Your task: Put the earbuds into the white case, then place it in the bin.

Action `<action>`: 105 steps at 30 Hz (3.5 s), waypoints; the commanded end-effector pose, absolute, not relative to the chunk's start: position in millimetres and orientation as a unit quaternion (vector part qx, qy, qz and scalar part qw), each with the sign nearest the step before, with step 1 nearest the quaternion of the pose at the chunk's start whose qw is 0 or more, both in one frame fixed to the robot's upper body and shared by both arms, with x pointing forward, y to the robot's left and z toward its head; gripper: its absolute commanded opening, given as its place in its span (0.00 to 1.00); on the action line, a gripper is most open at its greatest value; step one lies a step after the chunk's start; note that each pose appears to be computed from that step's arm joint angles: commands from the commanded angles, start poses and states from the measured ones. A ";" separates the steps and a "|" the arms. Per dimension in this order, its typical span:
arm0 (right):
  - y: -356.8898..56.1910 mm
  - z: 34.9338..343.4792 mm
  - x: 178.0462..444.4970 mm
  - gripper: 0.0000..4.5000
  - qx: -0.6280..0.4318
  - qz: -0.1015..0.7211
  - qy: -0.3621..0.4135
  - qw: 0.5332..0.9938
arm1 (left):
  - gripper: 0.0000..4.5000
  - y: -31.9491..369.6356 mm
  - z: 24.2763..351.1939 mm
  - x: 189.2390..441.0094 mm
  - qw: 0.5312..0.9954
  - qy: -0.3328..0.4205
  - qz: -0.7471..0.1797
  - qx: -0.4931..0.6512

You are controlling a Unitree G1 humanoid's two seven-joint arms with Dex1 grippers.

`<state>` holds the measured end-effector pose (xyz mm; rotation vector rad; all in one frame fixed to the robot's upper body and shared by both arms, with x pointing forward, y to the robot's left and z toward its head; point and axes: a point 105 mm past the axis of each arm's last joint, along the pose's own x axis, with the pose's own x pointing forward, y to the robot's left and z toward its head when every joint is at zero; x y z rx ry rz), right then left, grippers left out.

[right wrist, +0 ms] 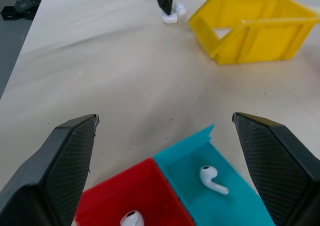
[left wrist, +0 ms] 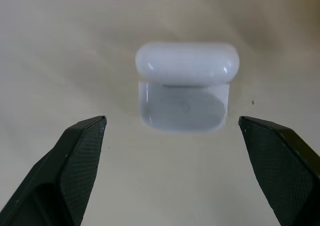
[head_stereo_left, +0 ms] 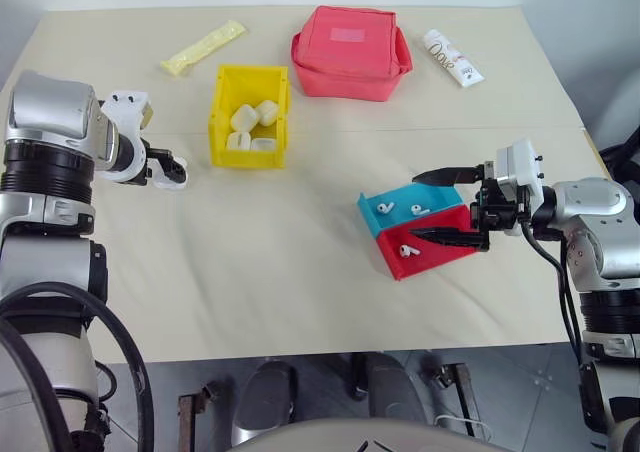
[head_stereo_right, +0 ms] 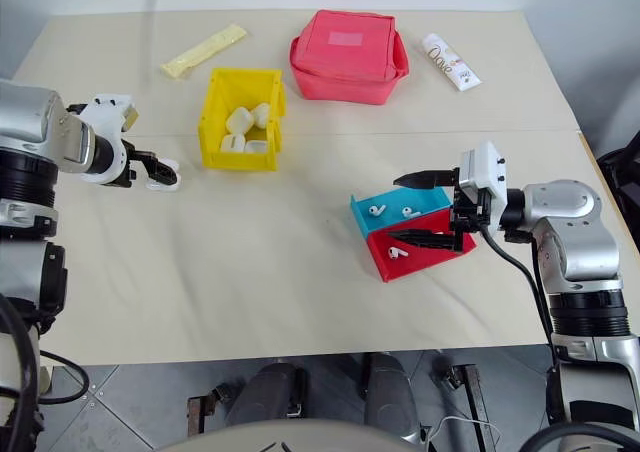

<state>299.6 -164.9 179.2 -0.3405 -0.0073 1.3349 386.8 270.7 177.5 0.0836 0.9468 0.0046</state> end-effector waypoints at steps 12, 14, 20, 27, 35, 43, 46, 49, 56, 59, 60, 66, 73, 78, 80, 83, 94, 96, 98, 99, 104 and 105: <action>-169.3 190.7 293.9 0.99 -0.175 0.602 -0.023 0.779 | 1.00 270.4 173.4 393.7 0.877 0.478 -0.006 0.046; -168.8 190.5 294.0 0.99 -0.175 0.601 -0.023 0.779 | 1.00 270.9 167.0 395.0 0.877 0.479 -0.009 0.043; -168.9 191.0 293.0 0.99 -0.174 0.602 -0.021 0.779 | 1.00 267.0 157.6 398.8 0.877 0.479 -0.018 0.032; -170.4 191.8 292.1 0.99 -0.175 0.601 -0.016 0.780 | 1.00 265.5 152.6 403.4 0.881 0.472 -0.019 0.028; -171.4 190.9 291.2 0.99 -0.176 0.599 -0.011 0.781 | 1.00 263.2 150.3 401.7 0.873 0.485 -0.023 0.035; -170.9 190.6 292.5 1.00 -0.177 0.596 -0.012 0.783 | 0.66 266.2 144.8 394.4 0.858 0.512 -0.020 0.045; -171.4 191.3 293.5 1.00 -0.178 0.594 -0.013 0.784 | 0.62 267.3 142.8 391.7 0.853 0.519 -0.019 0.041; -172.5 192.7 294.4 1.00 -0.181 0.592 -0.014 0.786 | 0.62 269.6 140.0 388.4 0.849 0.527 -0.017 0.035; -180.6 200.7 293.6 1.00 -0.192 0.574 -0.020 0.795 | 0.62 266.0 169.1 405.9 0.903 0.415 -0.092 0.066; -185.0 203.8 292.2 1.00 -0.197 0.564 -0.021 0.802 | 0.62 249.1 193.7 403.1 0.930 0.305 -0.190 0.081; -186.2 204.4 291.8 1.00 -0.197 0.562 -0.021 0.803 | 0.62 246.3 198.5 400.1 0.934 0.280 -0.205 0.088; -190.1 212.5 289.0 1.00 -0.203 0.541 -0.027 0.816 | 0.62 178.1 255.6 352.0 0.871 -0.104 -0.473 0.081; -184.1 214.8 276.1 1.00 -0.203 0.530 -0.027 0.823 | 0.62 114.9 245.3 321.8 0.756 -0.217 -0.615 0.059; -178.7 210.9 263.6 1.00 -0.193 0.511 -0.024 0.837 | 0.62 94.0 234.6 312.6 0.711 -0.224 -0.666 0.033; -178.9 208.6 258.9 1.00 -0.191 0.504 -0.020 0.842 | 0.62 87.4 230.7 308.6 0.698 -0.221 -0.680 0.030; -177.6 197.2 250.1 1.00 -0.202 0.478 -0.001 0.855 | 0.62 75.1 213.6 296.9 0.666 -0.190 -0.721 0.031; -202.7 174.7 236.4 1.00 -0.256 0.390 0.055 0.883 | 0.62 48.5 184.5 281.7 0.633 -0.191 -0.749 0.039; -207.6 170.6 234.7 1.00 -0.275 0.381 0.068 0.880 | 0.62 45.6 179.1 278.9 0.630 -0.194 -0.751 0.047; -212.2 166.0 234.3 1.00 -0.289 0.373 0.085 0.878 | 0.62 42.1 175.6 274.7 0.627 -0.201 -0.752 0.045; -212.4 165.9 234.0 1.00 -0.292 0.373 0.086 0.876 | 0.62 40.4 174.1 273.1 0.628 -0.201 -0.751 0.042; -216.2 168.9 231.2 1.00 -0.300 0.368 0.101 0.875 | 0.62 34.7 165.5 264.8 0.630 -0.202 -0.749 0.035; -217.5 168.4 228.3 1.00 -0.297 0.368 0.107 0.874 | 0.62 33.4 163.8 263.8 0.632 -0.202 -0.748 0.033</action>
